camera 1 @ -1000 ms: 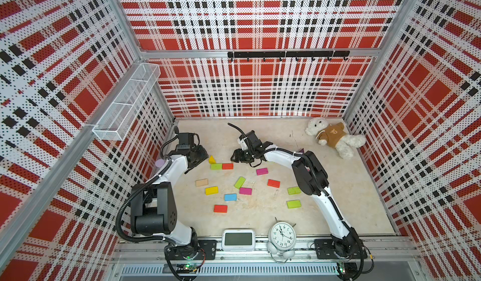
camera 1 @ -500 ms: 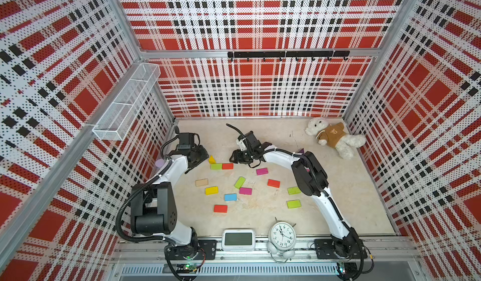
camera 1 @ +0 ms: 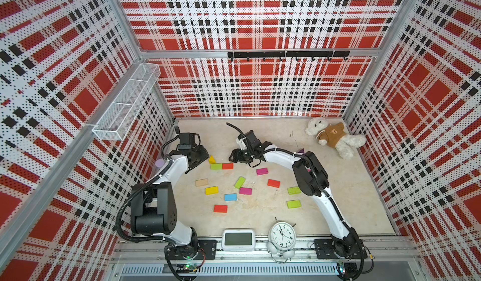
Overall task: Assemble a carrot with building blocks
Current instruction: Assemble the building block at the center of the board.
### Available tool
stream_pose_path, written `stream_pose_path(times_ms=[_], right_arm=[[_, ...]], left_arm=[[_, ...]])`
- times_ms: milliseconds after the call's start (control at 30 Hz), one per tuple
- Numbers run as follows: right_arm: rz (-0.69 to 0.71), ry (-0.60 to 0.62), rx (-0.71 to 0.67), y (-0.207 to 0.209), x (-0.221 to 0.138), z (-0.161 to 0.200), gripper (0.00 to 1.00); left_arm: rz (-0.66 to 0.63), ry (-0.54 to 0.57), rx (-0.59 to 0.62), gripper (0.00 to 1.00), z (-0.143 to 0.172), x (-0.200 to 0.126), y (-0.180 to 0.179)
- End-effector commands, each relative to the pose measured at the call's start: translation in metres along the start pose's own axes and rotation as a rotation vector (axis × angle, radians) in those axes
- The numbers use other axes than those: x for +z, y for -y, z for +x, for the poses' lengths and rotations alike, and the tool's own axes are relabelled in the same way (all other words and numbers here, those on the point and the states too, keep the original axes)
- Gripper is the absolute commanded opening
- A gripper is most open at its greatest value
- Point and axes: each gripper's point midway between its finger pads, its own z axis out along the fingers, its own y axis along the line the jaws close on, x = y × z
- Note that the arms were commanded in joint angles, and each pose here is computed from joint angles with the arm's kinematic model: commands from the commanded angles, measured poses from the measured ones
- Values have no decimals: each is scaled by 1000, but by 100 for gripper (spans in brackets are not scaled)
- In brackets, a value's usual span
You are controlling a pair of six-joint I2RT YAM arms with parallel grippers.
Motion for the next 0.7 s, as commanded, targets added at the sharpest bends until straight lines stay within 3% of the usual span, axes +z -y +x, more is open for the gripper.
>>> stream_pose_path(times_ms=[0,667], right_arm=[[-21,60,-36,-15,-15,-23,66],[-17,41,-44,-12,-1,-26,66]], left_arm=[[6,5,3,43,1,1,3],[1,-9,6,43,3,8,2]])
